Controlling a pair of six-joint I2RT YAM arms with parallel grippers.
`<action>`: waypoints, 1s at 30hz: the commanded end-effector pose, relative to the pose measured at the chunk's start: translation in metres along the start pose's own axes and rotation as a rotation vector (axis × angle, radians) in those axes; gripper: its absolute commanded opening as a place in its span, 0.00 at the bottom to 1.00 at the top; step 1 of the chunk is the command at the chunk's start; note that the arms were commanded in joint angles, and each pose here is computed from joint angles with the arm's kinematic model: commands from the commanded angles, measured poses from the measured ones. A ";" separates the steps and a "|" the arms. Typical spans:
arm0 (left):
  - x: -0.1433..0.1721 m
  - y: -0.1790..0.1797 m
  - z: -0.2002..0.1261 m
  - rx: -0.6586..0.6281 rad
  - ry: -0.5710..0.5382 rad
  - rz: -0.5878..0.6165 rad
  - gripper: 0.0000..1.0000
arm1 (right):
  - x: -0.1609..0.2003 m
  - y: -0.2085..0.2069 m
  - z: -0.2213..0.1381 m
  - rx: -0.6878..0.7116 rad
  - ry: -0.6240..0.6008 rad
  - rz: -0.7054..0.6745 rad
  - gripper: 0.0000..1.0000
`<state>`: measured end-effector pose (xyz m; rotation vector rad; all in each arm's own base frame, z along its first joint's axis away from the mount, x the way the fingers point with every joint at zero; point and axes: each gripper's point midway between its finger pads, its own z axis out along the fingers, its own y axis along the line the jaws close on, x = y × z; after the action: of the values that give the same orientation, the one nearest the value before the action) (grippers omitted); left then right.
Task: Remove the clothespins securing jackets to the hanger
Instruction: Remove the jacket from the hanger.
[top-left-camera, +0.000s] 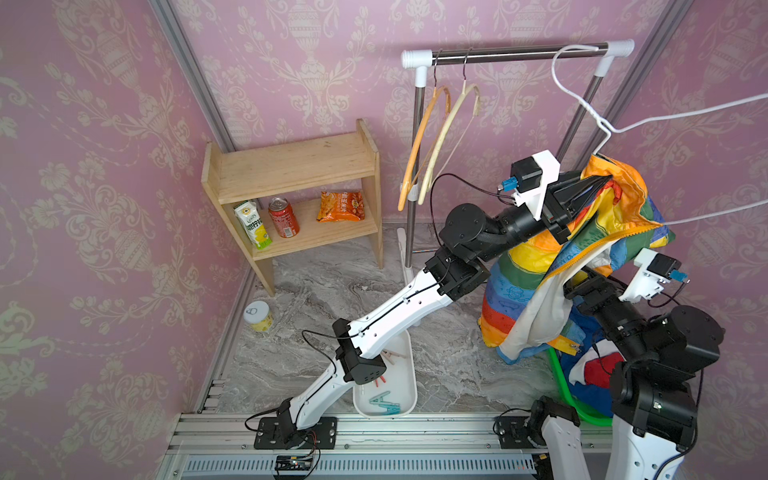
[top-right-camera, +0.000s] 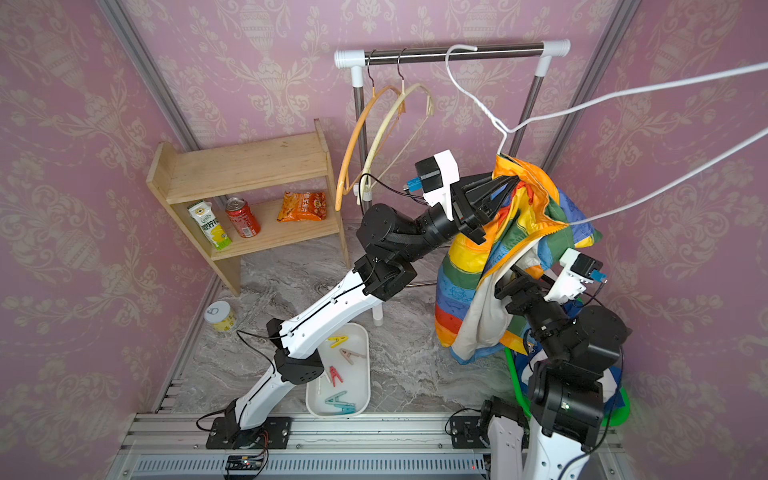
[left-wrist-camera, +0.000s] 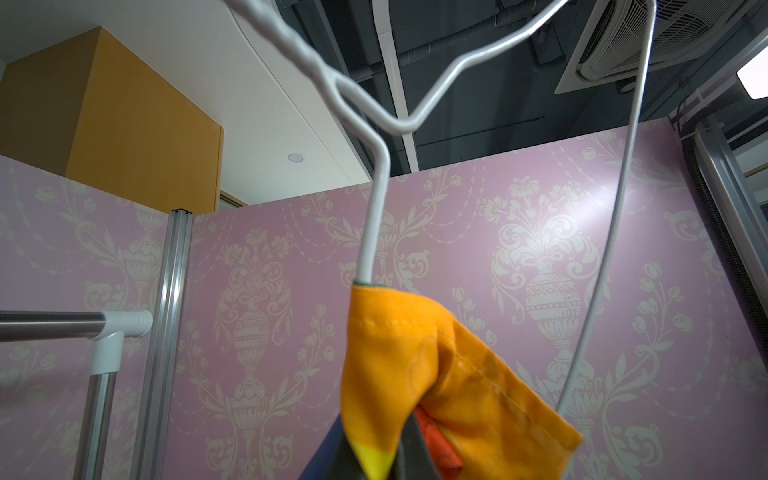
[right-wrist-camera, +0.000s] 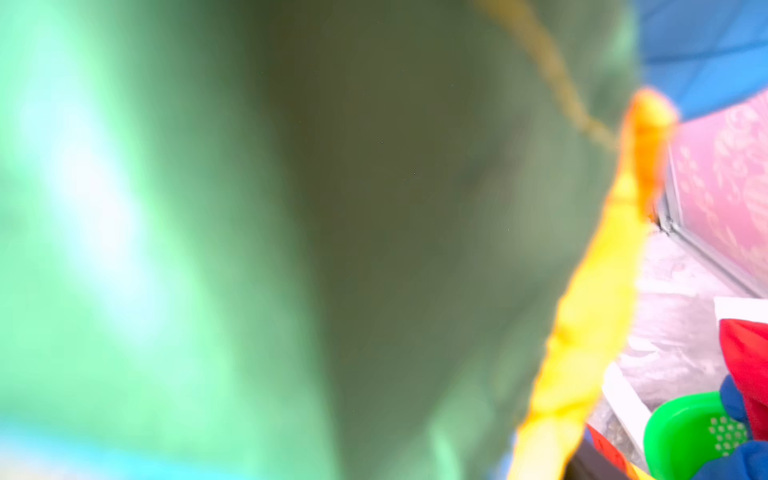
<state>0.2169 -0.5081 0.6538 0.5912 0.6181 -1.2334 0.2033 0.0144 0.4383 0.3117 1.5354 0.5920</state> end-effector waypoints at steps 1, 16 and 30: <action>-0.071 -0.013 -0.003 0.025 -0.129 0.044 0.00 | 0.007 0.023 -0.016 -0.094 -0.010 0.030 1.00; -0.088 -0.002 -0.007 0.026 -0.128 -0.004 0.00 | 0.034 0.033 -0.032 -0.180 0.018 0.079 1.00; -0.090 -0.001 -0.008 0.022 -0.172 -0.103 0.00 | 0.023 0.036 0.008 -0.302 0.079 0.021 1.00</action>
<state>0.2189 -0.4895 0.6683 0.5520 0.6359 -1.3562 0.1982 0.0450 0.4203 0.2220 1.5091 0.8271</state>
